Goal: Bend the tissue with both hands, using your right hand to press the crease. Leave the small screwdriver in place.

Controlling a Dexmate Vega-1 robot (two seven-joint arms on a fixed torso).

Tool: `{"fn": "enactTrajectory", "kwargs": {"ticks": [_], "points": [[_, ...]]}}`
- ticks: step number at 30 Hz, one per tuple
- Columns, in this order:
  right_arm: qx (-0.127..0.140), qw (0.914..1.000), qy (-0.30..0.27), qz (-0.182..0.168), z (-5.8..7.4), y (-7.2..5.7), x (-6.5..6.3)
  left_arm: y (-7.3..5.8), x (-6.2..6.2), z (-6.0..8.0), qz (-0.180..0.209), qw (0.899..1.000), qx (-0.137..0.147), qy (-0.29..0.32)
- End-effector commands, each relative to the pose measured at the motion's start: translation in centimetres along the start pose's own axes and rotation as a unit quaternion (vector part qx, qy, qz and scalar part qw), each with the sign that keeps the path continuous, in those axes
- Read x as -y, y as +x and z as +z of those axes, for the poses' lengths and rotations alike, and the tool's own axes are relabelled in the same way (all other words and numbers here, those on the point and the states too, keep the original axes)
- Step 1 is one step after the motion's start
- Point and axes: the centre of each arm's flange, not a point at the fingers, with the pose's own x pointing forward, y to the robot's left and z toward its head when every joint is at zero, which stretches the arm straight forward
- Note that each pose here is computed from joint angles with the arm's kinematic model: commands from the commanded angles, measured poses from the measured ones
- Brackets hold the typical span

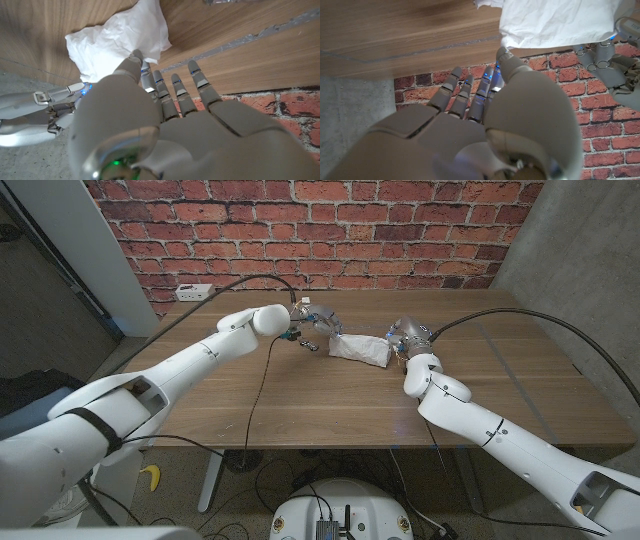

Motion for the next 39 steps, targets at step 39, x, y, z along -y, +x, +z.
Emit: {"fn": "enactTrajectory", "kwargs": {"ticks": [39], "points": [[-0.017, 0.9981, -0.056, 0.018, -1.9, 4.7, -2.7, 7.0, 3.8, 0.9, 0.039, 0.996, -0.026, 0.072]]}}
